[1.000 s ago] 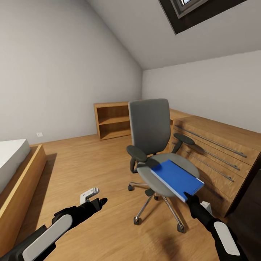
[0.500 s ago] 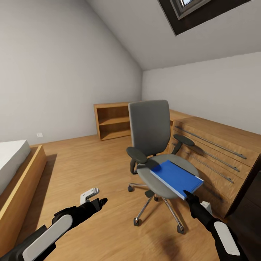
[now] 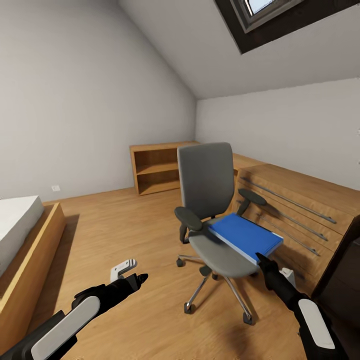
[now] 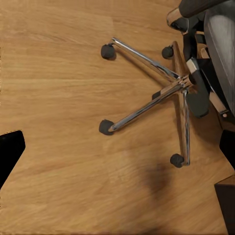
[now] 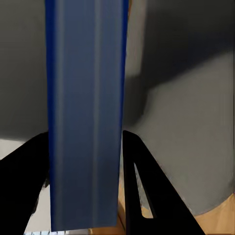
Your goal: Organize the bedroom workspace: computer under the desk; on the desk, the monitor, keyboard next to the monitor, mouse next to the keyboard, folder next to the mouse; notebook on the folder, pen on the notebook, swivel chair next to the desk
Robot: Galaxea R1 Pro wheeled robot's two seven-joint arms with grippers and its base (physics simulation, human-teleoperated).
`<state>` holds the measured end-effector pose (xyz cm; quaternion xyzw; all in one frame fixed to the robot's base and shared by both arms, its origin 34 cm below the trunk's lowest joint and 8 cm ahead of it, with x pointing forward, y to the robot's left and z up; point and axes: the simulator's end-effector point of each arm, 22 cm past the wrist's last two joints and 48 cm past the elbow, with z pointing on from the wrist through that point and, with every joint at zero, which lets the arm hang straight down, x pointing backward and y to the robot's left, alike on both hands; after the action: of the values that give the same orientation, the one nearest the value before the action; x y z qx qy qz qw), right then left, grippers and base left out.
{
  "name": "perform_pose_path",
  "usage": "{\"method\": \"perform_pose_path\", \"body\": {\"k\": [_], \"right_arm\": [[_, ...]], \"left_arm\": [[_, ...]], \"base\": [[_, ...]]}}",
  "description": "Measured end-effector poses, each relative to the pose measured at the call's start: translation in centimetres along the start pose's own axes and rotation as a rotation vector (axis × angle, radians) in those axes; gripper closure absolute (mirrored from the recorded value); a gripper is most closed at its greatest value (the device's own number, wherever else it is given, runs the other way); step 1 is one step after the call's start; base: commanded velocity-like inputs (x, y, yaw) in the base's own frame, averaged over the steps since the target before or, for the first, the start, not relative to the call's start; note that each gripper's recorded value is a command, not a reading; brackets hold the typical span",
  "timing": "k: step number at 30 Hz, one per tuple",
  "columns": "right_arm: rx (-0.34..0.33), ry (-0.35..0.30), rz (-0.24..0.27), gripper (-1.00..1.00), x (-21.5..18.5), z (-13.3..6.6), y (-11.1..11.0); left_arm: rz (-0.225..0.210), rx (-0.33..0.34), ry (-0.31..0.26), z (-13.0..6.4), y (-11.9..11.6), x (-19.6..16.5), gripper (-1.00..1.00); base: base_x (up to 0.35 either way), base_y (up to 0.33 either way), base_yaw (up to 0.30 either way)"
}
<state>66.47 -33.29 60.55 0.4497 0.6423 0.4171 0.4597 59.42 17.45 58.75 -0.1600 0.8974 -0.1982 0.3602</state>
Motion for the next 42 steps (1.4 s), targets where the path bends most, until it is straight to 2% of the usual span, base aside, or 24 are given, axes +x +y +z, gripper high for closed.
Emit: {"method": "perform_pose_path", "body": {"k": [6, 10, 11, 15, 20, 25, 30, 31, 33, 36, 42], "right_arm": [[-0.048, -0.012, -0.015, 1.0, -0.9, -0.1, 3.0], [-0.121, -0.043, -0.05, 1.0, -2.3, -0.7, 7.4], [-0.153, -0.057, -0.061, 1.0, -2.7, -1.0, 9.1], [-0.181, -0.068, -0.077, 1.0, -3.1, -1.3, 11.5], [-0.246, -0.087, -0.113, 1.0, -4.1, -2.3, 16.0], [-0.258, -0.049, -0.126, 1.0, -3.6, -2.8, 17.5], [-0.281, -0.051, -0.141, 1.0, -4.0, -3.5, 19.5], [-0.299, -0.058, -0.15, 1.0, -4.1, -4.1, 20.5], [-0.295, -0.059, -0.155, 1.0, -4.2, -4.2, 20.8], [-0.263, -0.069, -0.156, 1.0, -4.5, -4.4, 20.8], [-0.262, -0.074, -0.159, 1.0, -4.9, -4.5, 22.1]], "left_arm": [[0.0, 0.0, 0.0, -0.6, -0.6, -0.9, -1.0], [0.0, 0.001, 0.001, -1.1, -1.1, -1.5, -1.0], [-0.001, 0.001, 0.001, -1.2, -1.2, -1.7, -1.0], [-0.001, -0.001, 0.002, -1.6, -1.6, -2.3, -1.0], [-0.002, -0.01, 0.006, -2.0, -1.7, -2.9, -1.0], [-0.002, -0.012, 0.006, -2.5, -2.2, -3.7, -1.0], [-0.002, -0.029, 0.016, -2.6, -2.1, -3.9, -1.0], [-0.009, -0.033, 0.018, -2.5, -2.2, -3.9, -1.0], [-0.009, -0.032, 0.019, -2.7, -2.5, -4.1, -1.0], [0.045, -0.035, -0.023, -2.8, -4.1, -4.4, -1.0], [0.047, -0.047, -0.028, -3.4, -4.6, -5.3, -1.0]], "base": [[-0.292, 0.0, 0.0], [-0.075, 0.0, 0.0], [-0.018, 0.0, 0.0], [-0.008, 0.0, 0.0], [0.0, 0.0, 0.0], [0.0, 0.0, 0.0], [0.0, 0.0, 0.0], [0.0, 0.0, 0.0], [0.0, 0.0, 0.0], [0.0, 0.0, -0.002], [0.0, 0.0, -0.174]]}}
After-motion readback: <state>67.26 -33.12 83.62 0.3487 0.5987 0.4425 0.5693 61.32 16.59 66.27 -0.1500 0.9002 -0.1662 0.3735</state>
